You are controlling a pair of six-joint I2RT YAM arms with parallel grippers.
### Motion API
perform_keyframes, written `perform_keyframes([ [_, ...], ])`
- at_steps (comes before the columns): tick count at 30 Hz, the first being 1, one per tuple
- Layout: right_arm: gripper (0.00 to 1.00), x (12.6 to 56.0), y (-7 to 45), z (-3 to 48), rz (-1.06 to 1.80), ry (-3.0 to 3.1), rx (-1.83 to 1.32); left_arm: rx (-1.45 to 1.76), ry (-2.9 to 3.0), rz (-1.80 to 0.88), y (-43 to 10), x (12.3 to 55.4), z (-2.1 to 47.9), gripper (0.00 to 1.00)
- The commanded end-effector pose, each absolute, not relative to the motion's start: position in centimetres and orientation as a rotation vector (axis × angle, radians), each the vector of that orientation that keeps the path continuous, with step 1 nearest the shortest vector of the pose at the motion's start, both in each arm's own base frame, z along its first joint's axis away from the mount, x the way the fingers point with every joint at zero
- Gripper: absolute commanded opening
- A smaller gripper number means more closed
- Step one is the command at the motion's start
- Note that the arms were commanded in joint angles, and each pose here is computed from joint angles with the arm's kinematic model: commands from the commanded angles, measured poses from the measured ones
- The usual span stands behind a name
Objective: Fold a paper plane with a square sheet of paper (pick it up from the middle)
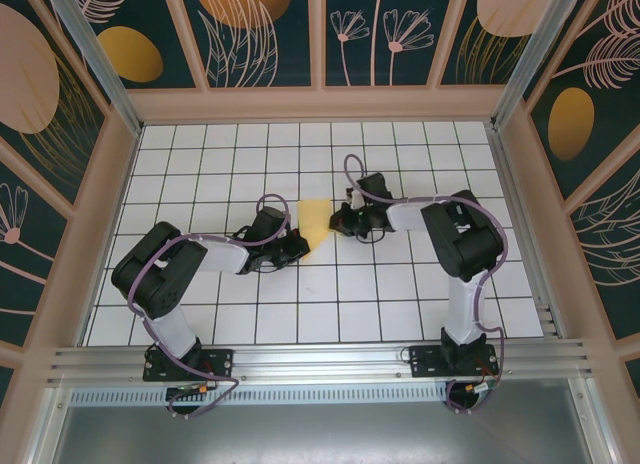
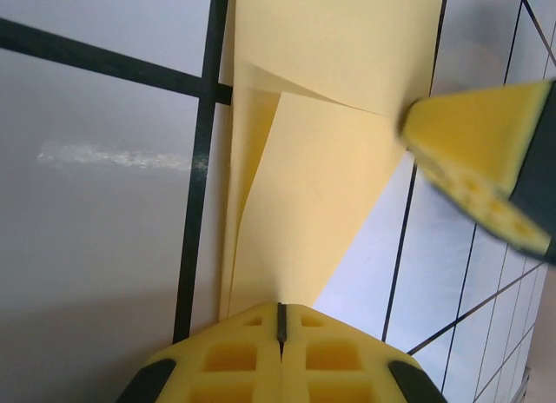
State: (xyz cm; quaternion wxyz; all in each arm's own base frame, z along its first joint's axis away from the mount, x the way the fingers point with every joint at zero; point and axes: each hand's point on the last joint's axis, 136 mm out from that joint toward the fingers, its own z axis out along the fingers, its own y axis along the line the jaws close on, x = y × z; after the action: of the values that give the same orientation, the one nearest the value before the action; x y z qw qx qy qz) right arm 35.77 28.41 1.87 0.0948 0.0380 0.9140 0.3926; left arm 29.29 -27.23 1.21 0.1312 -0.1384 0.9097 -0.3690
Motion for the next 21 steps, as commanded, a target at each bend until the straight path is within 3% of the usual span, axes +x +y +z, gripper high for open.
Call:
perform_keyframes([
  [1,0.00,38.2,24.7,0.6,0.945,2.715,0.189,-0.493,2.810,-0.837,-23.8,26.3,-3.0,0.00],
  [8,0.00,37.5,27.7,6.4,1.084,2.597,0.051,-0.445,2.774,-0.864,-24.6,27.4,-1.7,0.00],
  [21,0.00,32.2,32.5,2.3,1.195,2.763,-0.078,-0.359,2.707,-0.921,-25.8,28.9,0.3,0.00],
])
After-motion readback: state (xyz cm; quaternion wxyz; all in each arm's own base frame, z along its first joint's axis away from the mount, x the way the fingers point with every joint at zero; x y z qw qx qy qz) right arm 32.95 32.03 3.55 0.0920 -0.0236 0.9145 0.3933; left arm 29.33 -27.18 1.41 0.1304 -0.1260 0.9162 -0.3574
